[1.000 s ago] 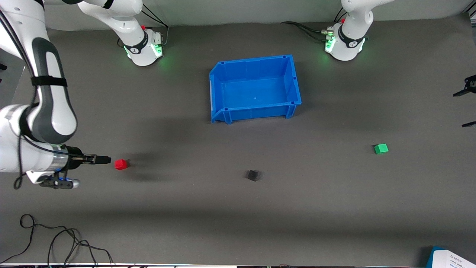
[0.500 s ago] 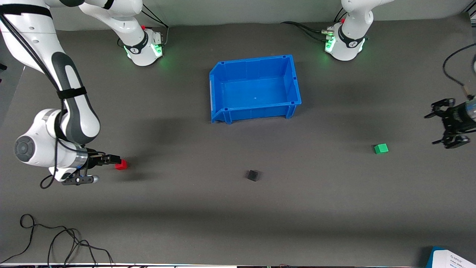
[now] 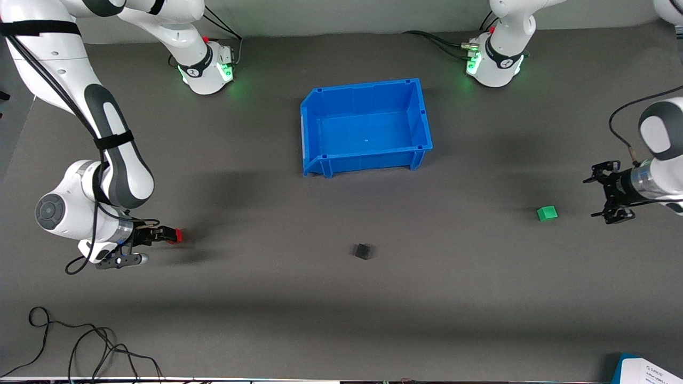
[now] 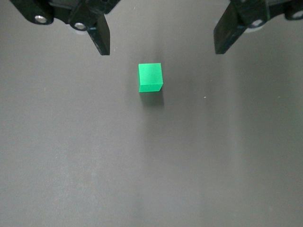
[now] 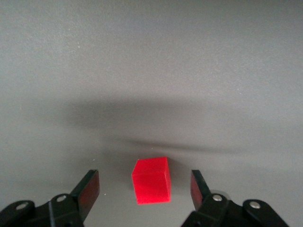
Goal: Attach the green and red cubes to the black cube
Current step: 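Lower the right gripper onto the red cube while the left gripper lowers too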
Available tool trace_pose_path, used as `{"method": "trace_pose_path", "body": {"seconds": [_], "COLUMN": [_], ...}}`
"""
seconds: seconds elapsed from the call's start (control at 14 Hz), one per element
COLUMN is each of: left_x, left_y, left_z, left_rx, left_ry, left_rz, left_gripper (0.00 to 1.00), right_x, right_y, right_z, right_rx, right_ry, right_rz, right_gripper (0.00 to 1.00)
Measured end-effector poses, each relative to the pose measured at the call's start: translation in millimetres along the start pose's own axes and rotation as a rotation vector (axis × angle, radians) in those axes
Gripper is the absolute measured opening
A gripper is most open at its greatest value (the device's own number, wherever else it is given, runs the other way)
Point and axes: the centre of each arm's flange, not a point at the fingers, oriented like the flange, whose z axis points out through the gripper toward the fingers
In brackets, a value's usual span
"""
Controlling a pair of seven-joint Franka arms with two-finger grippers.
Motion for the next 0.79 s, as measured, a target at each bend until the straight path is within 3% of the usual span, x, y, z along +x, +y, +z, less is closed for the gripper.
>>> {"method": "trace_pose_path", "body": {"seconds": [0.14,0.5,0.71,0.79], "left_x": [-2,-4,-15,-22], "left_y": [3,-1,1,2], "left_z": [18,72,104,113], "left_rx": [-0.019,-0.095,-0.097,-0.091], "left_ry": [0.002,0.013,0.019,0.02], "left_rz": [0.004,-0.001,-0.017,-0.022], "left_gripper": [0.98,0.97,0.97,0.97], "right_x": [-4,-3,-3,-3], "right_y": [3,5,4,3], "right_z": [15,27,27,29], "right_rx": [0.001,-0.001,-0.002,-0.001], "right_ry": [-0.017,-0.021,-0.022,-0.024], "right_rz": [0.002,-0.018,-0.031,-0.033], "right_gripper": [0.87,1.0,0.95,0.85]}}
